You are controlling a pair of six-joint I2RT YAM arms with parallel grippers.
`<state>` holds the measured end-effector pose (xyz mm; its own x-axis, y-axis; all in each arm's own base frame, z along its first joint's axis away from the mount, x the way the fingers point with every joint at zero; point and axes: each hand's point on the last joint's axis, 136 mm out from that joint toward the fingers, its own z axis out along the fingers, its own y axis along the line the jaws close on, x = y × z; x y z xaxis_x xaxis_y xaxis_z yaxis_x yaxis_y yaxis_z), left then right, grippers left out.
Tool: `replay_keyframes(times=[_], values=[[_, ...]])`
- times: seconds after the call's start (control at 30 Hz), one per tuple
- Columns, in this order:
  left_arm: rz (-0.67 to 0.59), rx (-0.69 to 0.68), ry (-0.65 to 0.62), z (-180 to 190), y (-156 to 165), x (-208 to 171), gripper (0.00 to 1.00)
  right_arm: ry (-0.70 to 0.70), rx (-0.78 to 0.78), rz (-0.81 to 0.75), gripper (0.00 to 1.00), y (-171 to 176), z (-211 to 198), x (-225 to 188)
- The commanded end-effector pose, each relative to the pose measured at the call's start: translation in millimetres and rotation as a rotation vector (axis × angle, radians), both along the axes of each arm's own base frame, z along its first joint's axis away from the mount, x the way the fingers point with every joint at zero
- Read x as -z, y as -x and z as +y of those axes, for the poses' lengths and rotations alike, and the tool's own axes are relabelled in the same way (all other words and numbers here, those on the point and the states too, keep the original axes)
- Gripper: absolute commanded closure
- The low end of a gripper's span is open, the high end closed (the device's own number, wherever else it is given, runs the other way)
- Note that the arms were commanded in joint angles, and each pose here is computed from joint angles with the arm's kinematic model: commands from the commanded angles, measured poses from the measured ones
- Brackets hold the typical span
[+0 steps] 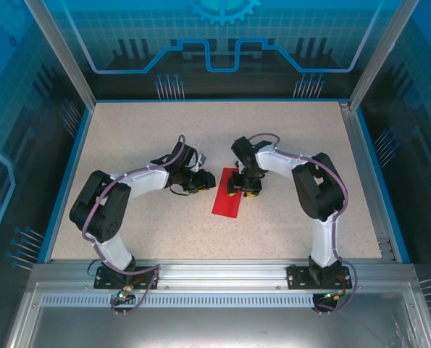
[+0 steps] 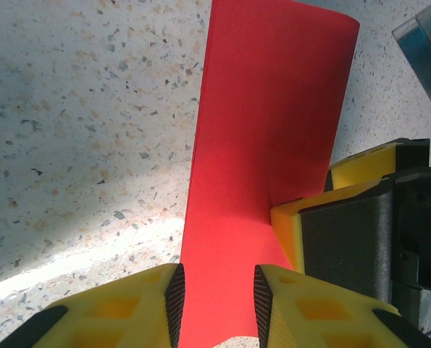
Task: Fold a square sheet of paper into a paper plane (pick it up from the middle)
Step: Hold the paper at the center of the table.
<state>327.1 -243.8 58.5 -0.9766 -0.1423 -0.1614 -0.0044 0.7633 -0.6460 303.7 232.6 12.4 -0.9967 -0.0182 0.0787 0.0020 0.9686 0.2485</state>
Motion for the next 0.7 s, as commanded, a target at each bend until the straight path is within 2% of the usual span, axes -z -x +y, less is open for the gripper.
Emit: replay_keyframes(times=[0.0, 0.23, 0.5, 0.67], values=[[-0.005, 0.034, 0.022, -8, -1, -6, 0.65, 0.154, -0.032, 0.071, 0.41, 16, -27, 48], [-0.006, 0.055, 0.042, -15, -2, -9, 0.66, 0.171, -0.04, 0.072, 0.42, 16, -29, 49], [0.023, 0.079, 0.042, -30, -3, -3, 0.8, 0.173, -0.035, 0.076, 0.42, 18, -30, 52], [0.052, 0.077, 0.041, -35, -5, 5, 0.93, 0.175, -0.036, 0.08, 0.41, 18, -30, 53]])
